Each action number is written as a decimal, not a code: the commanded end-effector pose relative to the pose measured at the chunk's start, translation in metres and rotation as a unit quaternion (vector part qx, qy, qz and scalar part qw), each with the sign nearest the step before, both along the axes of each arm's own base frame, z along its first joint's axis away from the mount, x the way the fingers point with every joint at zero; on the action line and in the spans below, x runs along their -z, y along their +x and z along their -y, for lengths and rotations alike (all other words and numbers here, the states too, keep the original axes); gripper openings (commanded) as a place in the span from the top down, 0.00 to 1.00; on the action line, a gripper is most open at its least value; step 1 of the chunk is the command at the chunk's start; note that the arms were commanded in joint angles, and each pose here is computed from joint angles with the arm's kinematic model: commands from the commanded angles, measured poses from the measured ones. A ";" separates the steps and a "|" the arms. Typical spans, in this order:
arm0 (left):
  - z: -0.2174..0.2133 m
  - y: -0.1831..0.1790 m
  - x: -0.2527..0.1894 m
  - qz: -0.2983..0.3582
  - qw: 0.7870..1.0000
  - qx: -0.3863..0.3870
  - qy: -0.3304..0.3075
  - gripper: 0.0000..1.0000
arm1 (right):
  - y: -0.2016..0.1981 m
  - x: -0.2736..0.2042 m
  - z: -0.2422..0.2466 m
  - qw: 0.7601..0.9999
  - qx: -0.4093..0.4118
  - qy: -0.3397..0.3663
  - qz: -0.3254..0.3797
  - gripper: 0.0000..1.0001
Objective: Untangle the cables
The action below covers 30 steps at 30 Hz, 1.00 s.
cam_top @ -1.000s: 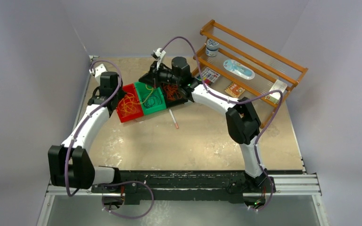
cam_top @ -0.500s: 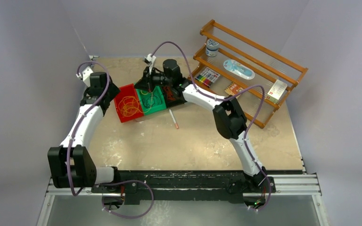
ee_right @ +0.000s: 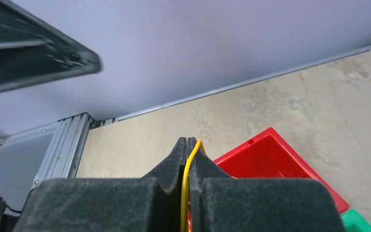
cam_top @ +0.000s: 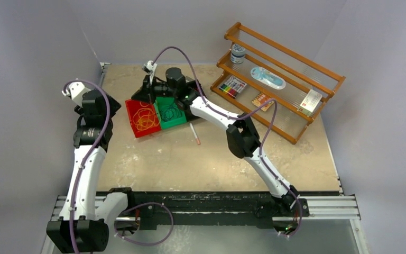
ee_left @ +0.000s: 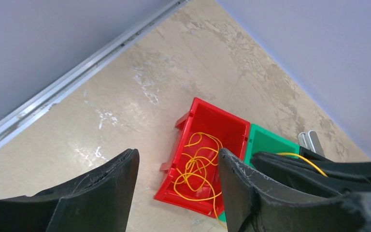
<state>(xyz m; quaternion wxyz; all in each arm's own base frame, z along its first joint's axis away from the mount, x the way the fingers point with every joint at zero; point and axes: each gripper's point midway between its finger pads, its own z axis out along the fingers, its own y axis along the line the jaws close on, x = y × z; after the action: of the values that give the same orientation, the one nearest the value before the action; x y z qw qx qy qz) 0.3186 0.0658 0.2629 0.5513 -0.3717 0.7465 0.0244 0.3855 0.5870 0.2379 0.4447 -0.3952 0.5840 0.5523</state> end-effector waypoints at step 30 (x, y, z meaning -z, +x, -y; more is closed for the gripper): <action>0.009 -0.005 0.022 -0.030 0.998 0.047 0.013 0.38 | 0.006 -0.046 0.008 0.991 0.094 0.020 0.095 0.41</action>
<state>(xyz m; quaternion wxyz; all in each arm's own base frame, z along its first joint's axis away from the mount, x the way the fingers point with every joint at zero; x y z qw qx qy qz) 0.3031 0.0641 0.2358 0.5205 -0.3510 0.7772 0.0430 0.3919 0.5947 0.1858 0.4705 -0.3737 0.6392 0.4800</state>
